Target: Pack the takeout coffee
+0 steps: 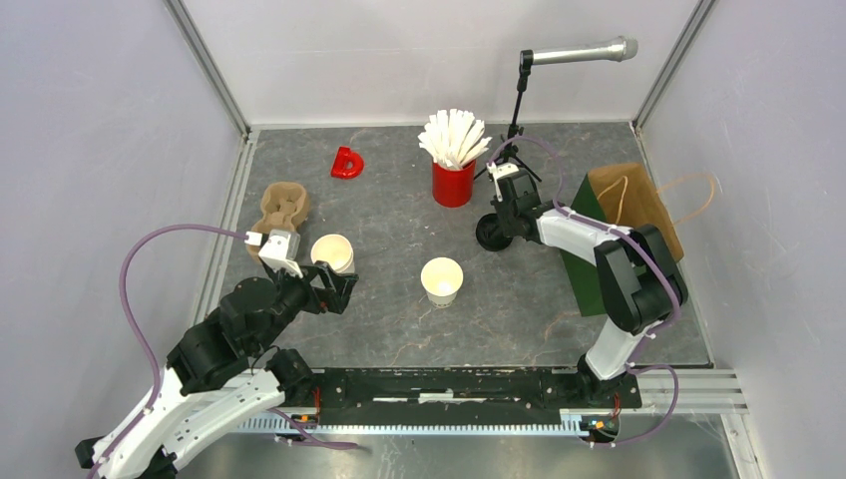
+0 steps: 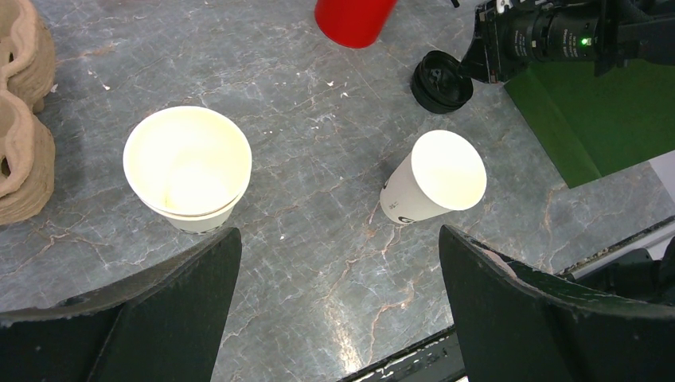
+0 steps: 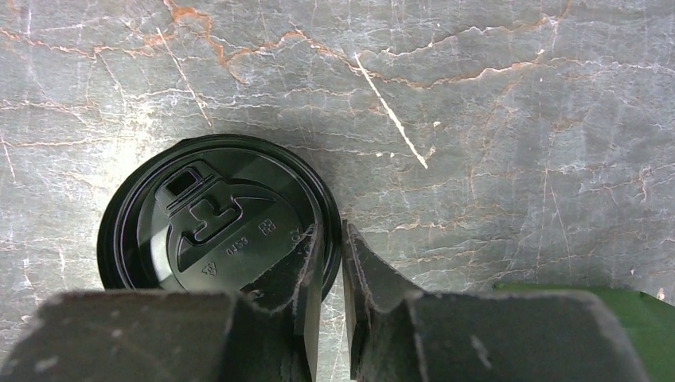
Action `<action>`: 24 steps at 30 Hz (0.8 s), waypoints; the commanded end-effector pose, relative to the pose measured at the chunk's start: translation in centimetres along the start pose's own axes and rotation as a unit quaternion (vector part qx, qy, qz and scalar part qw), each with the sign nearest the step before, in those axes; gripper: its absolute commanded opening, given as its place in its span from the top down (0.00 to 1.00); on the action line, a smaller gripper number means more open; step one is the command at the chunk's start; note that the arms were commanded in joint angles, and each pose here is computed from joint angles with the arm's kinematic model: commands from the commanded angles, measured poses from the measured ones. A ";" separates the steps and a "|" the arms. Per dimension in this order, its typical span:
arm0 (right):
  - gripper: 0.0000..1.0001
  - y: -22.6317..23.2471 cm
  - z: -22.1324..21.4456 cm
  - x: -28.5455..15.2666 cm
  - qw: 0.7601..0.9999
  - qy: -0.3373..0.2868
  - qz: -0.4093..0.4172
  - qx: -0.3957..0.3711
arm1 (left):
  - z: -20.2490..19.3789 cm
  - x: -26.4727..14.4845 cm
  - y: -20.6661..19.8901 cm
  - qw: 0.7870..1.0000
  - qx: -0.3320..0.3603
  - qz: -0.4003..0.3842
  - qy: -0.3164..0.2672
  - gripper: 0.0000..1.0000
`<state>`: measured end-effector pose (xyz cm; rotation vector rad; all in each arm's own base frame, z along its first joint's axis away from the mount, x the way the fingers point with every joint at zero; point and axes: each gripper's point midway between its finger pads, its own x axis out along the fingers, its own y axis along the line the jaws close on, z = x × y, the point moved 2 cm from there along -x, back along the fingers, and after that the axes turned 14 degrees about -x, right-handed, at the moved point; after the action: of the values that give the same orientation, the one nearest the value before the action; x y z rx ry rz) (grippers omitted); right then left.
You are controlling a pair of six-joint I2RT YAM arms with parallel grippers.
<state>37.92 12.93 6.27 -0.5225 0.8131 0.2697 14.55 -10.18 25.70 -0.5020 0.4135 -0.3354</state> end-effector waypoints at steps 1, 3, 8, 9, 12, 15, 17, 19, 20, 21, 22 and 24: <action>0.82 -0.7 2.1 -0.3 1.000 -0.026 -0.010 0.001 | 0.2 0.2 -0.3 1.000 -0.007 -0.001 -0.005 0.00; 0.83 -1.1 2.1 -0.5 1.000 -0.023 -0.020 0.002 | 0.3 0.1 -0.3 1.000 -0.007 -0.002 -0.005 0.00; 0.84 -1.5 2.6 -1.5 0.999 -0.034 -0.029 0.004 | 0.2 0.2 -0.3 1.000 -0.008 -0.001 -0.005 0.00; 0.84 -1.6 2.8 -1.7 0.999 -0.036 -0.029 0.004 | 0.2 0.2 -0.3 1.000 -0.007 -0.001 -0.005 0.00; 0.88 -1.5 2.9 -1.8 0.999 -0.039 -0.028 0.003 | 0.2 0.2 -0.3 1.000 -0.007 -0.001 -0.005 0.00; 0.90 -1.5 2.9 -1.9 0.999 -0.039 -0.030 0.002 | 0.3 0.1 -0.3 1.000 -0.008 -0.001 -0.006 0.00; 0.92 -1.4 2.8 -1.9 0.999 -0.040 -0.028 0.003 | 0.3 0.1 -0.2 1.000 -0.008 -0.001 -0.006 0.00; 0.98 -1.2 2.8 -1.9 0.999 -0.045 -0.023 0.003 | 0.3 0.2 -0.2 1.000 -0.008 0.000 -0.006 0.00; 1.00 -1.2 2.9 -2.0 0.999 -0.046 -0.024 0.003 | 0.3 0.2 -0.2 1.000 -0.008 0.000 -0.006 0.00; 1.00 -1.2 2.9 -2.0 0.999 -0.046 -0.022 0.003 | 0.2 0.2 -0.2 1.000 -0.008 0.000 -0.006 0.00; 1.00 -1.2 2.9 -2.0 0.999 -0.046 -0.022 0.003 | 0.2 0.2 -0.2 1.000 -0.008 0.000 -0.006 0.00; 1.00 -1.3 3.0 -2.2 0.999 -0.047 -0.024 0.004 | 0.2 0.2 -0.2 1.000 -0.009 0.000 -0.006 0.00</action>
<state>37.85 12.82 7.26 -0.5387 0.7961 0.2558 14.55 -10.18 25.70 -0.5020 0.4135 -0.3354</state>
